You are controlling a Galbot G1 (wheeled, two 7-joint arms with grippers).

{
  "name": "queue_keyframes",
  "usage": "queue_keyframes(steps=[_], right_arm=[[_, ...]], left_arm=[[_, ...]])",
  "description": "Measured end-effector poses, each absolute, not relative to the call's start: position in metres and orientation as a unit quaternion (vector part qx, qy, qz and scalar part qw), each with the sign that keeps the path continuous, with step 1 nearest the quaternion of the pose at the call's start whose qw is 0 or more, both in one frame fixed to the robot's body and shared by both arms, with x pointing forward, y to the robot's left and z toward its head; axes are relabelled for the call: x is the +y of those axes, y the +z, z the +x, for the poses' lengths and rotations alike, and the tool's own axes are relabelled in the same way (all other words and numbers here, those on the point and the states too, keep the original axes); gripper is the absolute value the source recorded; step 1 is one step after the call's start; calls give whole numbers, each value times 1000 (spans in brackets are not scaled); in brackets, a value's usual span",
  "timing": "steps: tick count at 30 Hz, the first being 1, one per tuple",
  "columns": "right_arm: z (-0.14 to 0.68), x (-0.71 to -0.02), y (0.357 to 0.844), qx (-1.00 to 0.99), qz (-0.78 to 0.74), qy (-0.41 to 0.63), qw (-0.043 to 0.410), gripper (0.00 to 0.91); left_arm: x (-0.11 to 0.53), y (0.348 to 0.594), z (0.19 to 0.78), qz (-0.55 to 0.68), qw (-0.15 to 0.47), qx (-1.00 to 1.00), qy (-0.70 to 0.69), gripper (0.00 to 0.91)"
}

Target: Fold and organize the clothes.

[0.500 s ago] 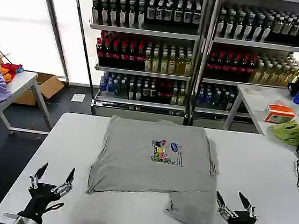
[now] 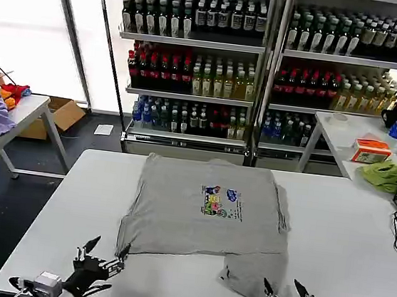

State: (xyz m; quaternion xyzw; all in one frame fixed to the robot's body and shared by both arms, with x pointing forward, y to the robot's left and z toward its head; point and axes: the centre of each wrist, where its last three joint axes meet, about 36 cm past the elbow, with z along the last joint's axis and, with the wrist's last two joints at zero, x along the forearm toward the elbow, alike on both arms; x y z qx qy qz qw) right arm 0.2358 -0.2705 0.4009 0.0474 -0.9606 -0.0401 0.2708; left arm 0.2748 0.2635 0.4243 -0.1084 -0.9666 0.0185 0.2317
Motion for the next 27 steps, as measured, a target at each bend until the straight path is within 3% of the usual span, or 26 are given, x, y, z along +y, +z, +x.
queue_keyframes(steps=[4,5,6,7,8,9,11,12,21,27], right_arm=[[234,-267,399,-959,47,-41,275,907],[234,-266,399,-959,47,-41,275,705],[234,-265,399,-959,46,-42,275,252],[234,-264,399,-959,46,-43,275,252],[234,-263,398,-959,46,-43,275,0],[233,-262,399,-959,47,-44,275,0],[232,-259,399,-959,49,-46,276,0],[232,-258,399,-959,50,-47,276,0],[227,-251,399,-959,59,-49,274,0],[224,-252,398,-960,60,-48,270,0]], left_arm=[[261,416,284,-112,242,-964,22,907],[260,413,286,-111,245,-963,22,907],[260,410,288,-111,248,-962,23,897],[259,408,290,-111,251,-961,24,897],[259,406,292,-111,252,-961,25,725],[259,404,294,-111,254,-960,25,645],[258,400,298,-112,260,-959,27,333],[257,398,300,-111,262,-958,27,222],[257,382,308,-99,273,-956,27,20],[258,374,310,-90,276,-956,28,10]])
